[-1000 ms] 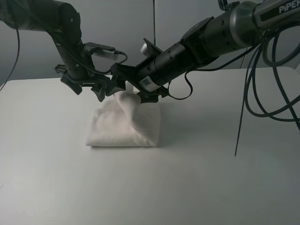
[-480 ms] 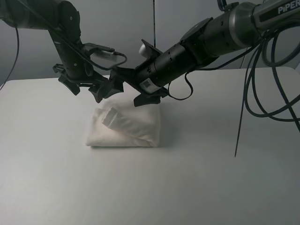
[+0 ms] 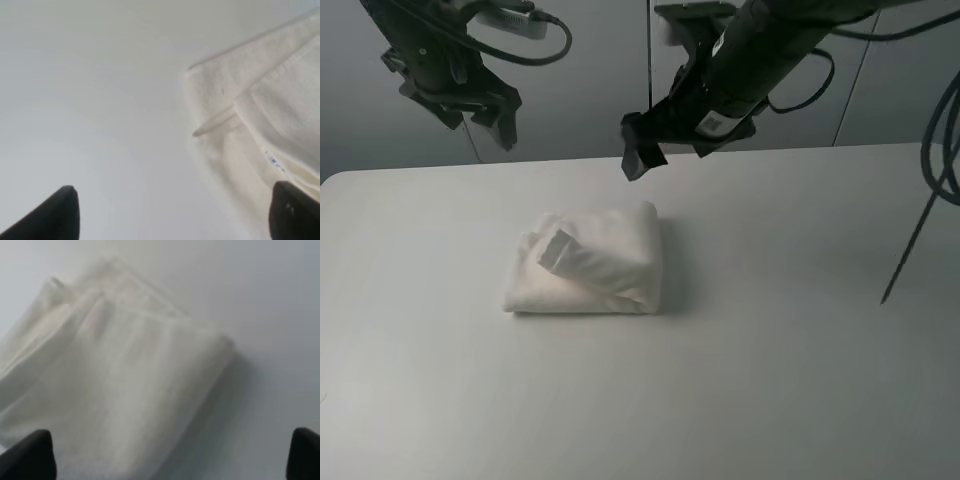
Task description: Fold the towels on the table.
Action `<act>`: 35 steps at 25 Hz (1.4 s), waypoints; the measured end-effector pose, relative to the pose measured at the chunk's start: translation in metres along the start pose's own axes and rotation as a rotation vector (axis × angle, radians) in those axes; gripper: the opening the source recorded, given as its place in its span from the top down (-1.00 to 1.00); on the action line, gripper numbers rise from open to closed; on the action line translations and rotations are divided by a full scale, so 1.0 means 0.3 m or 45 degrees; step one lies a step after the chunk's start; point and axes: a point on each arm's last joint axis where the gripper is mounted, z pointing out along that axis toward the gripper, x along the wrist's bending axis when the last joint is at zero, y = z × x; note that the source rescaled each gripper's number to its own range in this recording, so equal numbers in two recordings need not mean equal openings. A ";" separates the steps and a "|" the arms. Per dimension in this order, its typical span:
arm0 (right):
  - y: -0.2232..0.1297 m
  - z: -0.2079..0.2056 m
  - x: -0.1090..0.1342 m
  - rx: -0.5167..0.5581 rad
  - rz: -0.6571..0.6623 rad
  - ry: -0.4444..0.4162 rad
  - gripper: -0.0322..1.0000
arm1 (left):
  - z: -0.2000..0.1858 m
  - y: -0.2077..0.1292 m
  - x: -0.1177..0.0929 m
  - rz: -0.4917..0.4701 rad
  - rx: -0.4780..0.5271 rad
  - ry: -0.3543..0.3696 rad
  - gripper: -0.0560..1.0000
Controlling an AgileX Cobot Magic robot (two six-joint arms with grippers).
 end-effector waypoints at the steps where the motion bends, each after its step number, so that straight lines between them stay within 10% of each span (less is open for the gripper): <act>1: 0.011 -0.060 0.000 -0.055 -0.013 -0.026 -1.00 | -0.044 -0.005 0.006 -0.001 -0.027 0.010 -0.96; 12: -0.137 -0.526 -0.007 -0.261 -0.063 -0.217 -1.00 | -0.413 -0.182 0.021 -0.061 -0.204 0.029 -0.97; 25: -0.679 -0.758 -0.025 -0.354 -0.014 -0.280 -1.00 | -0.521 -0.787 -0.058 -0.184 -0.345 0.001 -0.97; 35: -0.994 -0.793 0.005 -0.530 -0.147 -0.124 -1.00 | -0.517 -1.183 -0.126 -0.254 -0.641 -0.040 -0.98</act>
